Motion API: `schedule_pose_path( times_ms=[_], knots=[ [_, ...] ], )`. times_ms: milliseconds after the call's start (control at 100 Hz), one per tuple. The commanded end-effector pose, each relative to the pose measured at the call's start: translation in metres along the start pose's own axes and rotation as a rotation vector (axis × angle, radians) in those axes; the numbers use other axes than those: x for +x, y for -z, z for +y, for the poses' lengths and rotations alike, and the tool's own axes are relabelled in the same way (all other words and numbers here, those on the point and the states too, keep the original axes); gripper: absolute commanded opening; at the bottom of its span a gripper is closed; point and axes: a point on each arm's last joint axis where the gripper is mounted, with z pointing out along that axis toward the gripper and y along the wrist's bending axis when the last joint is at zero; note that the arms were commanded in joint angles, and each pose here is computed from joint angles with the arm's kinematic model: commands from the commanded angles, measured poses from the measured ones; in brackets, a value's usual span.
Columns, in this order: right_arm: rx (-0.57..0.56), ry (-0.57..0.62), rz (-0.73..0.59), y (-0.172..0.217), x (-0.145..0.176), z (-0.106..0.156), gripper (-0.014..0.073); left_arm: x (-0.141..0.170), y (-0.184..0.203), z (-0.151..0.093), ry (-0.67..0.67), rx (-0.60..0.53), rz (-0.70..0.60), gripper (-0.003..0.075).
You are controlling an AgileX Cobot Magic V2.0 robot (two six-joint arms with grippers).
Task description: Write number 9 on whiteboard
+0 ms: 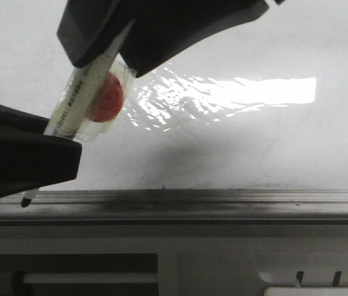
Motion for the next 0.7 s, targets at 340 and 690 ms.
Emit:
schedule_pose_path(
  times_ms=[340,690],
  knots=[
    [-0.012,0.003,-0.098,0.0079,-0.0171,0.0042,-0.0076,-0.0161,-0.0005,-0.0006,-0.011,0.026,-0.102,-0.0014],
    [-0.001,0.032,-0.107,0.0149,-0.0167,0.0045,-0.0076,-0.0191,0.0018,0.0063,0.074,-0.054,-0.124,0.035]
  ],
)
